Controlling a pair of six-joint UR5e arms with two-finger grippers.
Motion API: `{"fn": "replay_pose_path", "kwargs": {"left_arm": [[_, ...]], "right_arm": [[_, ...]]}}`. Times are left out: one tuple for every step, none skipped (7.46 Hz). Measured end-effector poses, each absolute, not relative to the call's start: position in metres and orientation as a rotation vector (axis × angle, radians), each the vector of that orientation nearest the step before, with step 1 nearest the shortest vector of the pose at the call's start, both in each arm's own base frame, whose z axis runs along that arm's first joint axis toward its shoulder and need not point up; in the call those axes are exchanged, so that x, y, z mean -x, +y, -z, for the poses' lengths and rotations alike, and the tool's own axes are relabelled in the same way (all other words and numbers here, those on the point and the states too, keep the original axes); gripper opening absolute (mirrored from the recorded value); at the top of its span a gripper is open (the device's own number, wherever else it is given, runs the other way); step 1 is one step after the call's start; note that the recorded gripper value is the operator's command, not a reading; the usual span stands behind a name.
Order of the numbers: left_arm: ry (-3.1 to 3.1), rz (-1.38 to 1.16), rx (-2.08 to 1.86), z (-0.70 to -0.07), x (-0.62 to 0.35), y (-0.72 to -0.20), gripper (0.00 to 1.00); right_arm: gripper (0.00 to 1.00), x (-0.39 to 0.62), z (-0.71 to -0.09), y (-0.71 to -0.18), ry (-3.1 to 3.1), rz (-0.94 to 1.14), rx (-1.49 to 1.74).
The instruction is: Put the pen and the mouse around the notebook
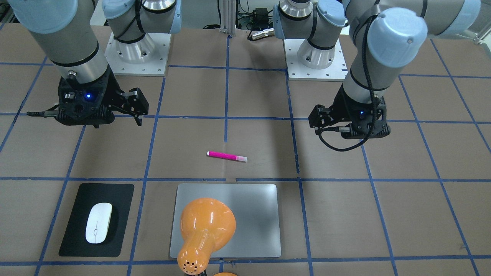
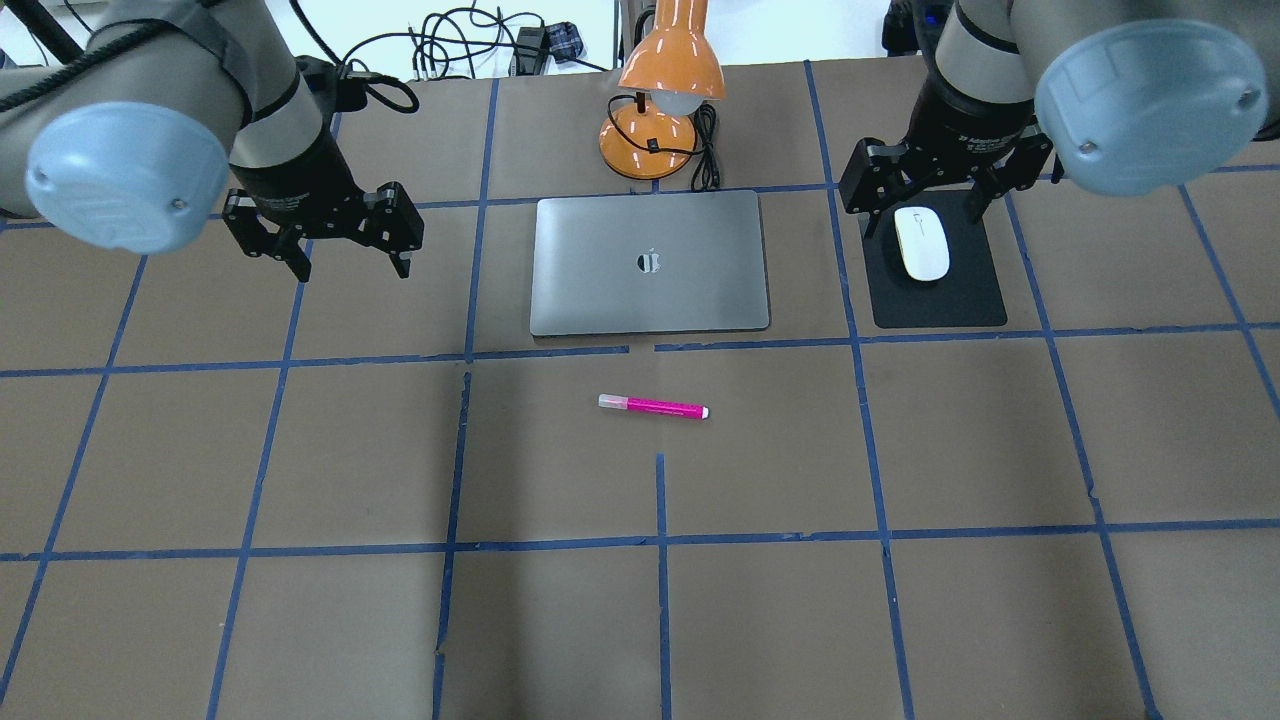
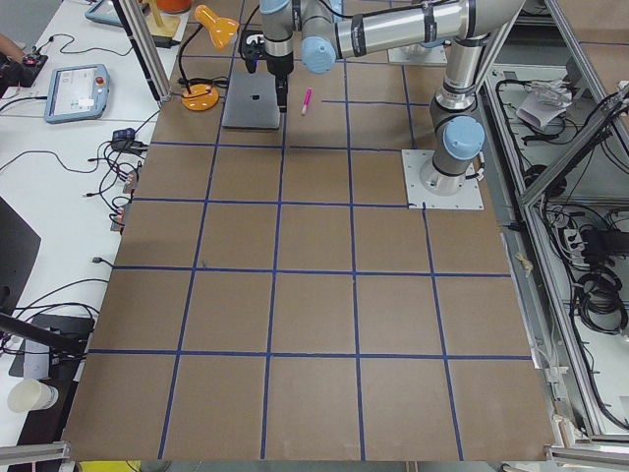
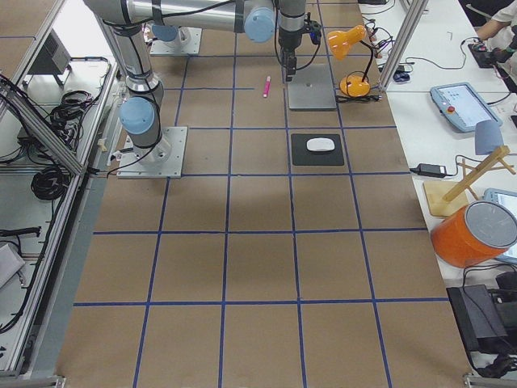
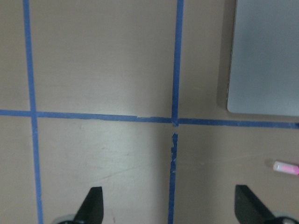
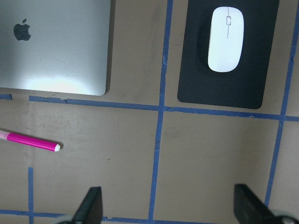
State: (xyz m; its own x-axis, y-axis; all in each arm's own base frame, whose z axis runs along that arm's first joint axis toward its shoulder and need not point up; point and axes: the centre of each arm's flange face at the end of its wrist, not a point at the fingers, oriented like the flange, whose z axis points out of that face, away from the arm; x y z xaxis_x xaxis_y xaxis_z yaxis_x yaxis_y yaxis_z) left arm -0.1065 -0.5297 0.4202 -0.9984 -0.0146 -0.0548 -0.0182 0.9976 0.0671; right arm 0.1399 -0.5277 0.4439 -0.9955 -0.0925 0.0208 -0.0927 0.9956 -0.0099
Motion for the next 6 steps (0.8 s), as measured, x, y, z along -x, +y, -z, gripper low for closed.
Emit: {"fn": "replay_pose_path", "kwargs": {"left_arm": [[3.107,-0.115,-0.019,-0.436,0.099,-0.523,1.00],[3.140,-0.114,-0.041,-0.446,0.096,-0.518,1.00],[3.155,-0.107,-0.052,-0.452,0.095,-0.514,1.00],[3.159,-0.102,-0.057,-0.457,0.095,-0.510,1.00],[3.159,-0.100,-0.058,-0.459,0.094,-0.507,1.00],[3.158,-0.103,-0.059,-0.459,0.094,-0.506,1.00]], "right_arm": [[1.00,-0.140,-0.444,-0.528,-3.118,-0.017,-0.145],[1.00,-0.140,-0.443,-0.528,-3.118,-0.015,-0.144],[1.00,-0.140,-0.443,-0.528,-3.118,-0.015,-0.144],[1.00,-0.140,-0.443,-0.528,-3.118,-0.015,-0.144],[1.00,-0.140,-0.443,-0.527,-3.118,-0.015,-0.145],[1.00,-0.140,-0.443,-0.527,-3.118,-0.014,-0.145]]}}
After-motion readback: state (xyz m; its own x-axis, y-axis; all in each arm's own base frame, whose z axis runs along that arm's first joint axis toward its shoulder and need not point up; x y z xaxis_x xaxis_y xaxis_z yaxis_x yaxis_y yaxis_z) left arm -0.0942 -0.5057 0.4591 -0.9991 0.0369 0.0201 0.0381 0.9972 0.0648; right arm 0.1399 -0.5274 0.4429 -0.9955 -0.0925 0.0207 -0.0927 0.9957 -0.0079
